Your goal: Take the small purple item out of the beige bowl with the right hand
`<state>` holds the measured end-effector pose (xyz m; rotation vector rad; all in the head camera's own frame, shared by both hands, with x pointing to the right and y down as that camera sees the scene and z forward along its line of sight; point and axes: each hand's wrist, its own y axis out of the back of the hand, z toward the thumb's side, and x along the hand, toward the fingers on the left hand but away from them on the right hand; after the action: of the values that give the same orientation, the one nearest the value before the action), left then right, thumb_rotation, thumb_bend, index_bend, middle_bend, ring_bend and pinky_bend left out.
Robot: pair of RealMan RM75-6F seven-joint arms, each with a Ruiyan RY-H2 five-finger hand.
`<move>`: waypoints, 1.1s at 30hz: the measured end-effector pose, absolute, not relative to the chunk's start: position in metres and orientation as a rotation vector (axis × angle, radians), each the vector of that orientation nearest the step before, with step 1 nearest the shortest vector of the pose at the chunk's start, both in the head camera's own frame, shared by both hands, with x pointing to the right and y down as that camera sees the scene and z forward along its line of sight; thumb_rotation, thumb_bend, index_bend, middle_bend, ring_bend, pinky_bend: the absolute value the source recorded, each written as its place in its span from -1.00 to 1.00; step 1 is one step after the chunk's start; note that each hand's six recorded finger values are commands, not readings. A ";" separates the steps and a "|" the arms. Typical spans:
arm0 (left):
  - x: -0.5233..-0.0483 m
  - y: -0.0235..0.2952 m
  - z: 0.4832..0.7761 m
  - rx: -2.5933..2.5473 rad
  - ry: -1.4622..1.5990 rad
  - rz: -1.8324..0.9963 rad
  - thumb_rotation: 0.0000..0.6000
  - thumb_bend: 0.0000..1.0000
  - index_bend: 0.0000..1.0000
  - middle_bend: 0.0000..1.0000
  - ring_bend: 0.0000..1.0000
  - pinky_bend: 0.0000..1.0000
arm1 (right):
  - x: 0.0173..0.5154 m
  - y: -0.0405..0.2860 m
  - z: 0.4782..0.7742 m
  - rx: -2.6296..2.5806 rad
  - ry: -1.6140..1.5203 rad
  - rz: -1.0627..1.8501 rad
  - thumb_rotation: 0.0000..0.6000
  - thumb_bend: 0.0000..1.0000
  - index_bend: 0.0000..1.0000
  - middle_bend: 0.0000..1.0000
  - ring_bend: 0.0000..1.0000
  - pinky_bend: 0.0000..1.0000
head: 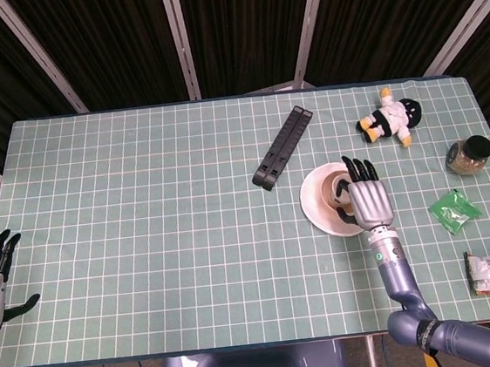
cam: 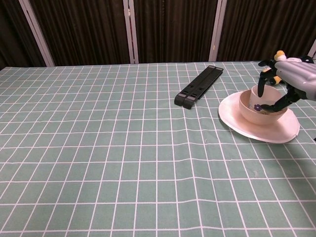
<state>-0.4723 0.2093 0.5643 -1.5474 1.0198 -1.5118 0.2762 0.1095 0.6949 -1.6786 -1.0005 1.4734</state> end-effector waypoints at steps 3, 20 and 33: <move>-0.472 0.209 0.565 -1.548 1.018 -1.512 1.00 -1.00 -1.00 -1.00 -1.00 -1.00 | 0.279 0.109 0.698 -1.675 -1.007 1.481 1.00 -0.37 0.06 -0.99 -1.00 -1.00; -0.472 0.209 0.564 -1.551 1.020 -1.509 1.00 -1.00 -1.00 -1.00 -1.00 -1.00 | 0.280 0.106 0.707 -1.668 -1.028 1.483 1.00 -0.13 0.16 -0.95 -1.00 -1.00; -0.473 0.209 0.564 -1.548 1.023 -1.508 1.00 -1.00 -1.00 -1.00 -1.00 -1.00 | 0.278 0.097 0.662 -1.644 -1.109 1.359 1.00 -0.14 0.18 -0.95 -1.00 -1.00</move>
<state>-0.4729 0.2091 0.5637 -1.5481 1.0226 -1.5084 0.2775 0.0969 0.6619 -1.6436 -1.1091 1.3594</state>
